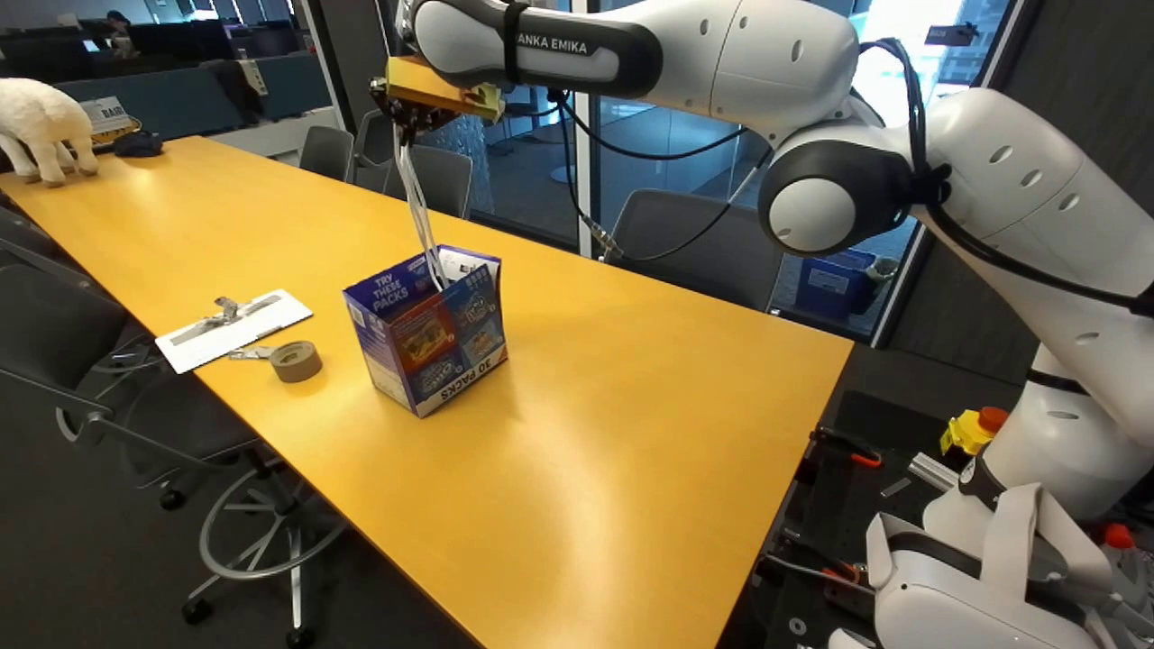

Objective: Put the two white ropes inside the blue box

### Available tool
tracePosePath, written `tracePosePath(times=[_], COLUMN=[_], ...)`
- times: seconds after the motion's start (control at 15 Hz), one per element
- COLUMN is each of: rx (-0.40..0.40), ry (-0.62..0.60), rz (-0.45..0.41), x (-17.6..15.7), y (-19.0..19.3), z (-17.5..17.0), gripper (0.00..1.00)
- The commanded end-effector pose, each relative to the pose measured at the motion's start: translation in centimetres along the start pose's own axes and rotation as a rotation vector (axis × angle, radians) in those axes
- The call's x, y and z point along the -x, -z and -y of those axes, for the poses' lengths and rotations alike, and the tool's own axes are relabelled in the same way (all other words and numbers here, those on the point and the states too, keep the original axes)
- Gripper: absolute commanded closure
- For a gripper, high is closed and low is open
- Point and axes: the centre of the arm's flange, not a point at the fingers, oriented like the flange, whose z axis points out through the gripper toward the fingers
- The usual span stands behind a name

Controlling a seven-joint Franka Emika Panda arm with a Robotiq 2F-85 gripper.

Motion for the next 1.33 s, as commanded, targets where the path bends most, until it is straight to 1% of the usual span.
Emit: tracePosePath(times=[0.0,0.2,0.33,0.53,0.73,0.87,1.0,1.13,1.27], rx=[-0.032,-0.028,-0.027,-0.019,-0.03,-0.05,-0.107,-0.156,-0.186], ry=[0.012,0.01,0.013,0.025,0.035,0.04,0.046,0.044,0.045], rz=[0.1,0.191,0.228,0.246,0.254,0.28,0.319,0.385,0.433], x=[-1.7,-0.9,-0.6,-0.7,-1.3,-1.5,-1.4,-1.1,-0.7], y=[-3.4,-6.3,-7.6,-8.5,-9.1,-9.8,-11.0,-13.4,-15.5], z=[1.1,-0.2,-1.0,-1.8,-2.5,-2.9,-3.5,-4.0,-4.5], gripper=[0.95,0.95,0.95,0.95,0.95,0.95,0.95,0.95,0.95])
